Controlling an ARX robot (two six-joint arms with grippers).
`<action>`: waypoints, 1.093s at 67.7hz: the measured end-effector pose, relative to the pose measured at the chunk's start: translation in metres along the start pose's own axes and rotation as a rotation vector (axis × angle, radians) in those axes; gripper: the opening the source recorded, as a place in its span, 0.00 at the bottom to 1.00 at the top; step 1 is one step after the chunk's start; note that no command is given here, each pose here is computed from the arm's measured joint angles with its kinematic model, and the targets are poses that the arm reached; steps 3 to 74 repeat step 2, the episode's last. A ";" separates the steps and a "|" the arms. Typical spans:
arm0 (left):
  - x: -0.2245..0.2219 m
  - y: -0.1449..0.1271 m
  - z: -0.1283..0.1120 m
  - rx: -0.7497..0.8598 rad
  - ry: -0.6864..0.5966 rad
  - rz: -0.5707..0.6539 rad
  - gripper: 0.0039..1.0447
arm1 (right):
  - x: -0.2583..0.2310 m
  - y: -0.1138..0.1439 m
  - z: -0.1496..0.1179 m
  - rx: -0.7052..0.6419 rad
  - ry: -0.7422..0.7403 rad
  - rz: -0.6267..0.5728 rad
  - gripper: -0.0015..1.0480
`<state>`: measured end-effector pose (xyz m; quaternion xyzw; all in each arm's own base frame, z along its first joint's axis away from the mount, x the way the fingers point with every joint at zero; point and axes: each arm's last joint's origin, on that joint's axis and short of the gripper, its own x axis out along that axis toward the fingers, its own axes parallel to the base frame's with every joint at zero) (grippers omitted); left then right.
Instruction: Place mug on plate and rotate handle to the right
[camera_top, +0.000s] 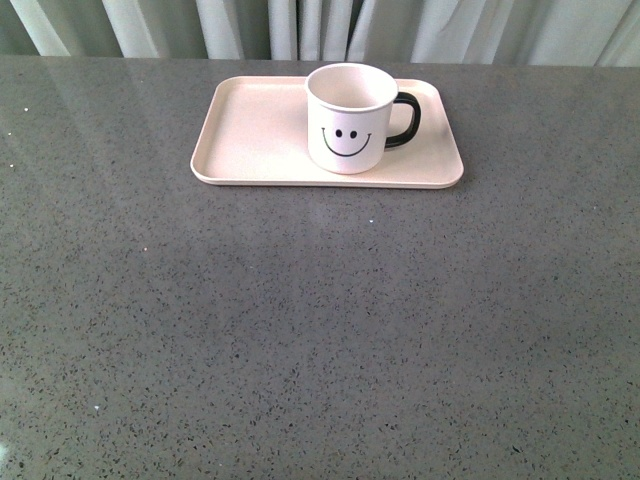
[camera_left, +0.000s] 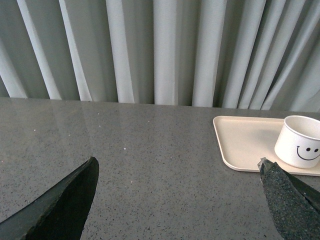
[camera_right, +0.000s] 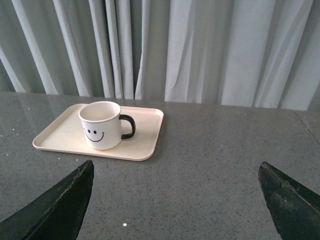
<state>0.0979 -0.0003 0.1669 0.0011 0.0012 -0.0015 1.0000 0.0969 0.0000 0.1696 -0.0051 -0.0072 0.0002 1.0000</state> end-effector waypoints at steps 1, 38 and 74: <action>0.000 0.000 0.000 0.000 0.000 0.000 0.91 | 0.000 0.000 0.000 0.000 0.000 0.000 0.91; 0.000 0.000 0.000 0.000 0.000 0.000 0.91 | 0.000 0.000 0.000 0.000 0.000 0.000 0.91; 0.000 0.000 0.000 0.000 0.000 0.000 0.91 | 0.000 0.000 0.000 0.000 0.000 0.000 0.91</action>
